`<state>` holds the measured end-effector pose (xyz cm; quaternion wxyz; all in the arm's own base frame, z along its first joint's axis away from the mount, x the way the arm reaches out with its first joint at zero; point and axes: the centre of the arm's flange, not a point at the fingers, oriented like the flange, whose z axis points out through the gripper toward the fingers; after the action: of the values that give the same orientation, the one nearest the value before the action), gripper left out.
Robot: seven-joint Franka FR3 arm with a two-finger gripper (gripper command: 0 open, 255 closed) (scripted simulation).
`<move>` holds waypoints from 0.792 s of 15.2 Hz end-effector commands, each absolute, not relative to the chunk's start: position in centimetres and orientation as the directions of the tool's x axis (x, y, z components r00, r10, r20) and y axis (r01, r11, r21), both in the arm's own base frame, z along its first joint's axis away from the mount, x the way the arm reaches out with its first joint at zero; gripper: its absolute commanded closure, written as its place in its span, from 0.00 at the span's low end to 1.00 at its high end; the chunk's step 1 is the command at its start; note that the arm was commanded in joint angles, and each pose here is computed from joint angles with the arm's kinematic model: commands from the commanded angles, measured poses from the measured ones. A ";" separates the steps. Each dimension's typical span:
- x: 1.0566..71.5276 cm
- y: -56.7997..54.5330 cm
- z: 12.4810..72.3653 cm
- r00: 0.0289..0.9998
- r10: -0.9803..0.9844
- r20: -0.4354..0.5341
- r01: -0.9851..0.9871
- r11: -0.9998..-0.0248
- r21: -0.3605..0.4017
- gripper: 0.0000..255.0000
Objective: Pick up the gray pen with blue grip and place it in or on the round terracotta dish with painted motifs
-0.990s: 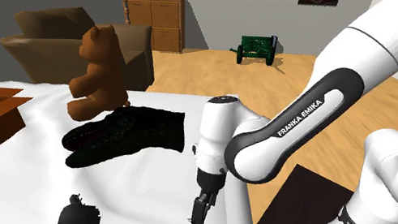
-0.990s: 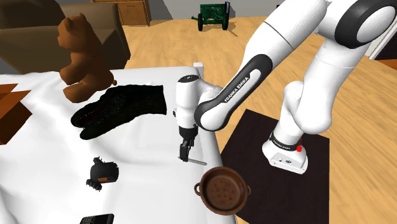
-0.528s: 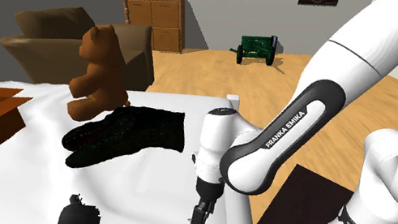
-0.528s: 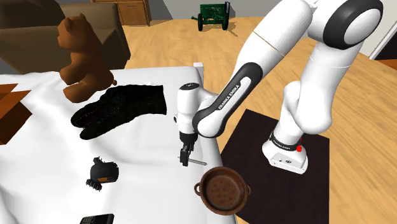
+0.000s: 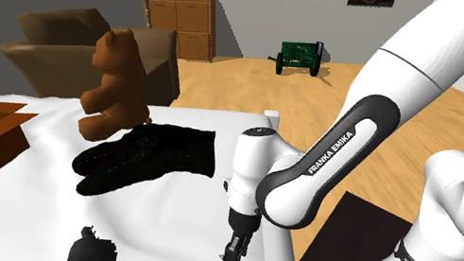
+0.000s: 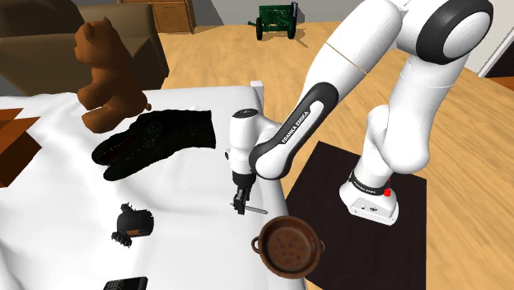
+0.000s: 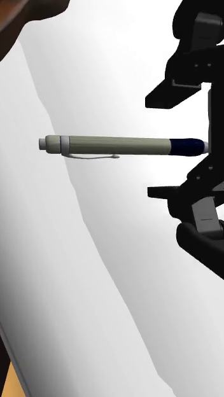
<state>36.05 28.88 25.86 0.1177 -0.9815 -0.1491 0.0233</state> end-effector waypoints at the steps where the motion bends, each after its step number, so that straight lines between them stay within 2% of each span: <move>1: 36.0 28.9 25.8 0.954 0.299 -0.011 0.288 -0.928 -0.238 1.00; 12: 36.0 28.9 27.4 0.954 0.299 -0.011 0.288 -0.928 -0.238 1.00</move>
<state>36.00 28.90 26.90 0.1178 -0.9815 -0.1492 0.0233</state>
